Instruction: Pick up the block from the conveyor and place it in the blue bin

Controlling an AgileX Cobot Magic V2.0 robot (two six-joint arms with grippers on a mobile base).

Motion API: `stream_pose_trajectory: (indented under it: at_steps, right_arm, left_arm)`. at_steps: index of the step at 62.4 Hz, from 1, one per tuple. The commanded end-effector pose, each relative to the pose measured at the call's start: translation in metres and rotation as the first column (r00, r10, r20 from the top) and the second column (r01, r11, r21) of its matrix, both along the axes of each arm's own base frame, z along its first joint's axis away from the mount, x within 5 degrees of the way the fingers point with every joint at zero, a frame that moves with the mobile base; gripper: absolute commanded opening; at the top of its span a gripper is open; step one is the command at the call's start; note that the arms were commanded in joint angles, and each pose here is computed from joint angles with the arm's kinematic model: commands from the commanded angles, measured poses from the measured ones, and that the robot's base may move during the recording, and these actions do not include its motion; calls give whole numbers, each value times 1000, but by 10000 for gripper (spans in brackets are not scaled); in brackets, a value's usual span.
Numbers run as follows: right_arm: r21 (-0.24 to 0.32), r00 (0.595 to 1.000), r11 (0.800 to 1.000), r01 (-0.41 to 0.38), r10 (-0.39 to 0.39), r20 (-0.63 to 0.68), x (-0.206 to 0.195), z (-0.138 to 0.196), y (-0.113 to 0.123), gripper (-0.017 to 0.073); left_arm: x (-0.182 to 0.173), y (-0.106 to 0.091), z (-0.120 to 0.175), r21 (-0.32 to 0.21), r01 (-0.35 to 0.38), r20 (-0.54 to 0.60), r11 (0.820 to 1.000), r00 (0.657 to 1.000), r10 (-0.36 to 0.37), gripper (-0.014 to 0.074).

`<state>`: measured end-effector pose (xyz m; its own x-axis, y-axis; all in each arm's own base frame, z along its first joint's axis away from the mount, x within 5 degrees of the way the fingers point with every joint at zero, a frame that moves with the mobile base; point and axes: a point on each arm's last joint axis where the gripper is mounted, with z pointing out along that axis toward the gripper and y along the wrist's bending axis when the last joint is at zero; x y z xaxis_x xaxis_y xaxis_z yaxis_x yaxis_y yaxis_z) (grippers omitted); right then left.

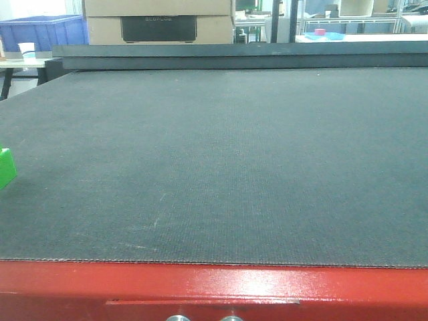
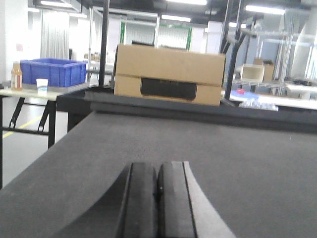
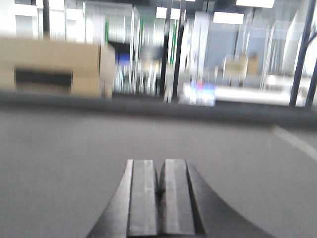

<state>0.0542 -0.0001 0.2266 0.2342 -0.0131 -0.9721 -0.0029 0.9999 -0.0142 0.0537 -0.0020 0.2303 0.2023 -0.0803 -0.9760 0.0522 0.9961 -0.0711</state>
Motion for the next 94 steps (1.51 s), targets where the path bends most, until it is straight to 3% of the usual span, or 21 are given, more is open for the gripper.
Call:
stream_pose_trajectory:
  at_steps: [1,8,15,31,37,48,62,69,78,82,94]
  right_arm:
    - [28,981,1000,13,-18,195,-6,17,-2,-168]
    - [46,938,999,23,-38,343,-13,31,-4,-168]
    - [47,924,999,16,-33,381,-20,55,-4,-168]
    - [42,901,999,-8,-11,433,-46,118,-3,-168]
    - [35,925,999,-19,4,380,-49,139,-1,-168]
    - [17,988,999,-48,45,151,-45,172,2,-168]
    - [6,985,997,-79,79,-156,-16,216,7,-168]
    - [6,946,996,-92,89,-312,10,230,9,-168]
    - [12,849,994,-108,98,-520,51,236,11,-168]
    - [17,790,993,-113,101,-605,70,233,12,-168]
    - [40,563,992,-119,101,-820,123,198,14,-168]
  left_arm:
    - [-7,1,28,-17,-1,114,1000,993,3,-111]
    - [-24,1,72,-13,-1,233,1000,973,4,-111]
    - [-33,1,105,48,-27,264,998,965,14,-111]
    - [-14,2,172,167,-87,160,982,985,60,-111]
    - [1,3,193,174,-88,107,981,992,70,-111]
    - [44,4,214,165,-70,-122,984,988,91,-111]
    - [96,5,218,170,-51,-422,984,899,120,-111]
    - [116,3,211,147,-33,-517,989,850,105,-111]
    - [133,1,202,121,-16,-566,993,820,82,-111]
    - [137,0,200,120,-14,-575,993,814,81,-111]
    - [139,-1,198,106,-9,-585,994,808,70,-111]
